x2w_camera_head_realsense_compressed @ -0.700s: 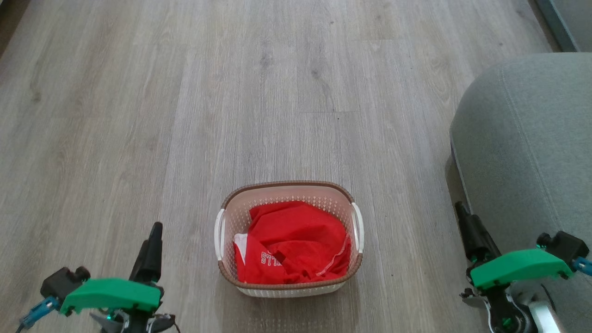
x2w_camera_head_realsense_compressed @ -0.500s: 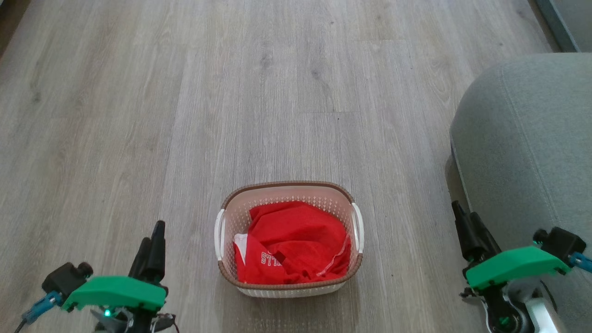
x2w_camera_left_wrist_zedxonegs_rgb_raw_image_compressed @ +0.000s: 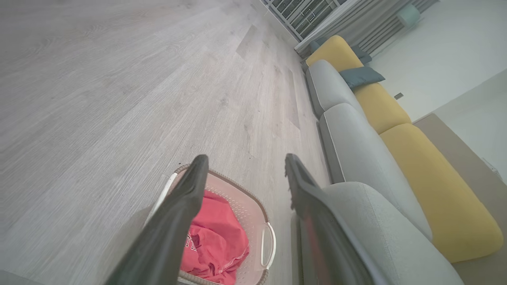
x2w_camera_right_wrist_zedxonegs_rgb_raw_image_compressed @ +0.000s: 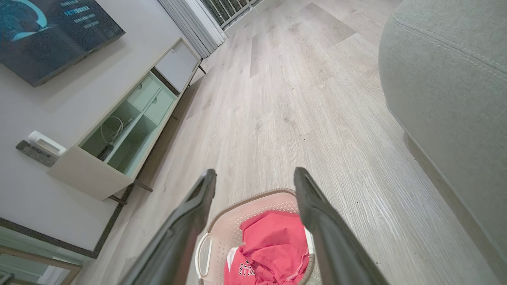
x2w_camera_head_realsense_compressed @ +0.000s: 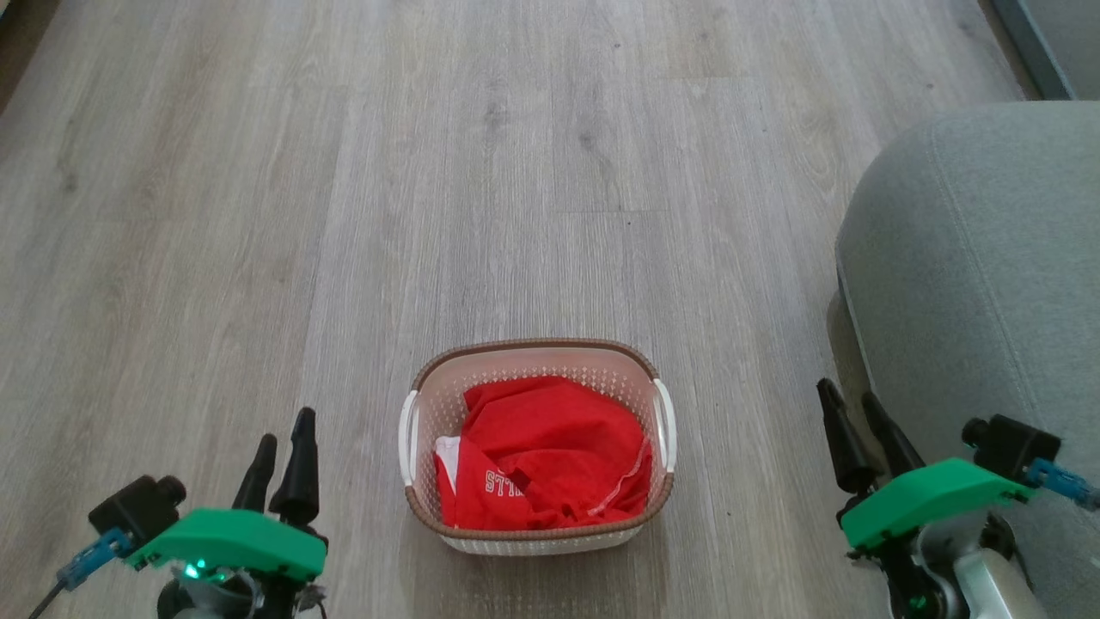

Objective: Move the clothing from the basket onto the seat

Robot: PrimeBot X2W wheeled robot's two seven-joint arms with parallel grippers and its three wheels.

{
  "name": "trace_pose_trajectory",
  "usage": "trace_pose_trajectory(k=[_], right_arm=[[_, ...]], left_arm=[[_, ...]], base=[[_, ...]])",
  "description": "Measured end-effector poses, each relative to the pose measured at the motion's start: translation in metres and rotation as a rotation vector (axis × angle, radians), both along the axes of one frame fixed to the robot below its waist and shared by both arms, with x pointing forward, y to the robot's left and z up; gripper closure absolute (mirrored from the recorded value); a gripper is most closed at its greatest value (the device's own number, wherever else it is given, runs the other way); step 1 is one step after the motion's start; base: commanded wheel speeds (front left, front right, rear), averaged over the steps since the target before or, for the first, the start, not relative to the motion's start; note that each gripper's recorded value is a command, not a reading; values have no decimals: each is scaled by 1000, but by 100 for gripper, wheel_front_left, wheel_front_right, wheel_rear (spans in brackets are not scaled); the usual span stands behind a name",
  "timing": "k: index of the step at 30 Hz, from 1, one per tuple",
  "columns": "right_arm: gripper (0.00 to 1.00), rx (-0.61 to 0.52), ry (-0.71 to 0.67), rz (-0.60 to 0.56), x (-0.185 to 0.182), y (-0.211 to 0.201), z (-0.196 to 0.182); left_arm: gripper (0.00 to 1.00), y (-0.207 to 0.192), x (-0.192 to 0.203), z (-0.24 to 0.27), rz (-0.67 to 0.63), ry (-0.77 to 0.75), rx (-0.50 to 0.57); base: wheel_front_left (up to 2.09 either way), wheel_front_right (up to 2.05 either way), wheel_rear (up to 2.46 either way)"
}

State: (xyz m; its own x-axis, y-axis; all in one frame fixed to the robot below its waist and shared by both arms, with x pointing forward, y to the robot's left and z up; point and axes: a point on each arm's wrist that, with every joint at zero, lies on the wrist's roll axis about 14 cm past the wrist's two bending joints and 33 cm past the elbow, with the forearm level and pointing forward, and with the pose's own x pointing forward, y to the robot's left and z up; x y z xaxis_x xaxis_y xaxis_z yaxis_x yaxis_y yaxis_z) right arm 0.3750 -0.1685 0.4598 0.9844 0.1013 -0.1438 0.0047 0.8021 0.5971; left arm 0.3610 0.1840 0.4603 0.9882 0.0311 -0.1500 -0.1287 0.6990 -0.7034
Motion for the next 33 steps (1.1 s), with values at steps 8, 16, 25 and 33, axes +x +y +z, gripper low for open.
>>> trace_pose_trajectory(k=[8,16,25,33], right_arm=[[0,-89,-13,30,-1,5,-1],[0,-183,-31,57,-3,7,-2],[0,-280,-47,75,-5,7,-3],[0,-377,-72,96,-5,7,-2]], left_arm=[[0,0,1,5,-8,-20,103],[0,0,2,11,-17,-44,209],[0,-2,3,16,-31,-65,318],[0,-6,3,16,-55,-76,410]], base=[[0,0,0],[0,0,0],[0,0,0],[0,0,0]])
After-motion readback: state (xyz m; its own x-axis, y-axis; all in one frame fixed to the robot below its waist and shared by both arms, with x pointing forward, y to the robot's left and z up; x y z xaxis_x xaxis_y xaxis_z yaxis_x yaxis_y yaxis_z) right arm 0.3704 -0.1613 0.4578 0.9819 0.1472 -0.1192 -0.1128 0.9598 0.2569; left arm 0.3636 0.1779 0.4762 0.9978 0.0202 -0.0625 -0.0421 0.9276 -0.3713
